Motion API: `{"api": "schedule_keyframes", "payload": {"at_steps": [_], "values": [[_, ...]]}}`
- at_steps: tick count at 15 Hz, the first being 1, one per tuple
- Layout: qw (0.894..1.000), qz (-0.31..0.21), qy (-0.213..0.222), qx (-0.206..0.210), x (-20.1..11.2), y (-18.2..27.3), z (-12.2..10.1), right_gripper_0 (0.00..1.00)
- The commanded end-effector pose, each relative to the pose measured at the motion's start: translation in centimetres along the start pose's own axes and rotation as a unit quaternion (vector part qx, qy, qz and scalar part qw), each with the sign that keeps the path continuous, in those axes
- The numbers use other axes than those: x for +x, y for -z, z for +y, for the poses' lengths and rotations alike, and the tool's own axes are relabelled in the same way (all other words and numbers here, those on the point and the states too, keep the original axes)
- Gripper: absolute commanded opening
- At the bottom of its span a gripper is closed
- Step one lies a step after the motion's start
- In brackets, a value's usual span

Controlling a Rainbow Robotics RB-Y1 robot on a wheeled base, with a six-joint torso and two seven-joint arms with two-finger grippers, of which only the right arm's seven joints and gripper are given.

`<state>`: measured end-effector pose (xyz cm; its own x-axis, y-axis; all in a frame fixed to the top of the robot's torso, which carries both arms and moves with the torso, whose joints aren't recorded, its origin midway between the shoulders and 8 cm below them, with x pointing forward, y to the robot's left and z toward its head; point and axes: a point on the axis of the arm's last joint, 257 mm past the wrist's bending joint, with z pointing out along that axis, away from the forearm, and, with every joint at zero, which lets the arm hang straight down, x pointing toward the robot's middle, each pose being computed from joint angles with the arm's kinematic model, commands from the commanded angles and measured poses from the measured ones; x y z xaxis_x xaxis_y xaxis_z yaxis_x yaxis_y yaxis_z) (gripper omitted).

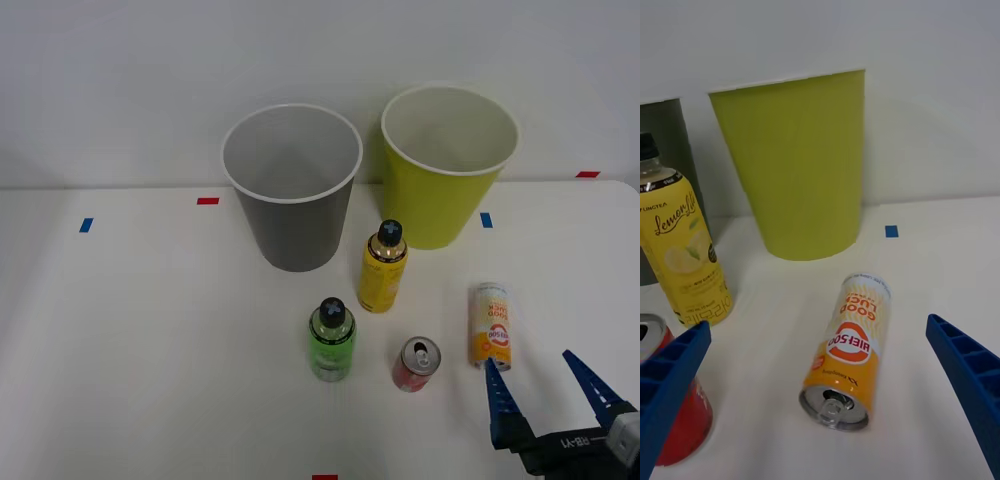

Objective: Put cans in the gray bin, plastic bottles in the light green bin

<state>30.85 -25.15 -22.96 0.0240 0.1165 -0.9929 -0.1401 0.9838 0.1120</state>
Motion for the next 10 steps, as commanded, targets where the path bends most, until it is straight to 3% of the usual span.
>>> {"api": "schedule_keyframes", "payload": {"at_steps": [1, 3, 10], "values": [[0.998, -0.016, -0.057, 0.016, -0.8, -0.9, -0.5, 1.00], [0.996, -0.029, -0.077, 0.022, -1.7, -2.0, -1.1, 1.00], [0.996, 0.032, -0.081, 0.013, -3.7, -5.2, -0.1, 1.00]]}}
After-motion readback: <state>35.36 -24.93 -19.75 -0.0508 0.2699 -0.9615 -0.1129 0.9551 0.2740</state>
